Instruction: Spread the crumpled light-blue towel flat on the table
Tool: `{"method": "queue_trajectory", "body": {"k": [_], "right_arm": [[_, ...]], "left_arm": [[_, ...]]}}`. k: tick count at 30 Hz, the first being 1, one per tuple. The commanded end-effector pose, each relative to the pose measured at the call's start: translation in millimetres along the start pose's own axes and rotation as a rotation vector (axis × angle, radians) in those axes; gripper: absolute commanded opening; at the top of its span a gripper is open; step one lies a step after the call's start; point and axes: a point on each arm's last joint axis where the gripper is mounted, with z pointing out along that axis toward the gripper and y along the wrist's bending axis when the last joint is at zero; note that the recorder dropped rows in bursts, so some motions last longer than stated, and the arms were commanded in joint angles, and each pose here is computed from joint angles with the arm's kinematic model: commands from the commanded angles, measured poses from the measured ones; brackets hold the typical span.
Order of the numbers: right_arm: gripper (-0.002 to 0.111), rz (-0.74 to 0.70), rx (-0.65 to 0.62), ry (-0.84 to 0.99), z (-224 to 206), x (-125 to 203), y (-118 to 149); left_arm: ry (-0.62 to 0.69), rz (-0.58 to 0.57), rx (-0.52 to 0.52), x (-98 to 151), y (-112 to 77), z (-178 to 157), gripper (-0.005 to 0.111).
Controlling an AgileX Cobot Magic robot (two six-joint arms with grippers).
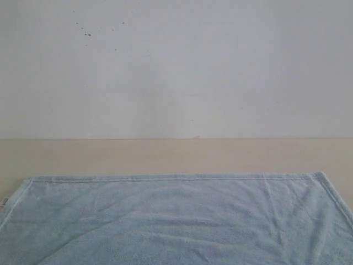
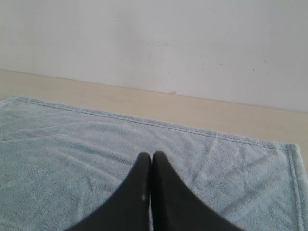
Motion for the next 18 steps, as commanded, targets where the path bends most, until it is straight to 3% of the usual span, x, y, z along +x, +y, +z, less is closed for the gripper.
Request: {"method": "queue_trajectory", "body": {"k": [1, 11, 18], "right_arm": [[0.000, -0.009, 0.002, -0.016, -0.5, -1.3, -0.1], [0.000, -0.009, 0.002, -0.016, -0.5, -1.3, -0.1], [0.000, -0.009, 0.002, -0.016, -0.5, -1.3, -0.1]], "left_arm": [[0.005, -0.009, -0.067, 1.4, 3.7, -0.4, 0.004], [0.010, 0.006, -0.169, 1.7, 9.4, -1.0, 0.004], [0.011, 0.009, -0.187, 1.7, 10.4, -1.2, 0.004]]}}
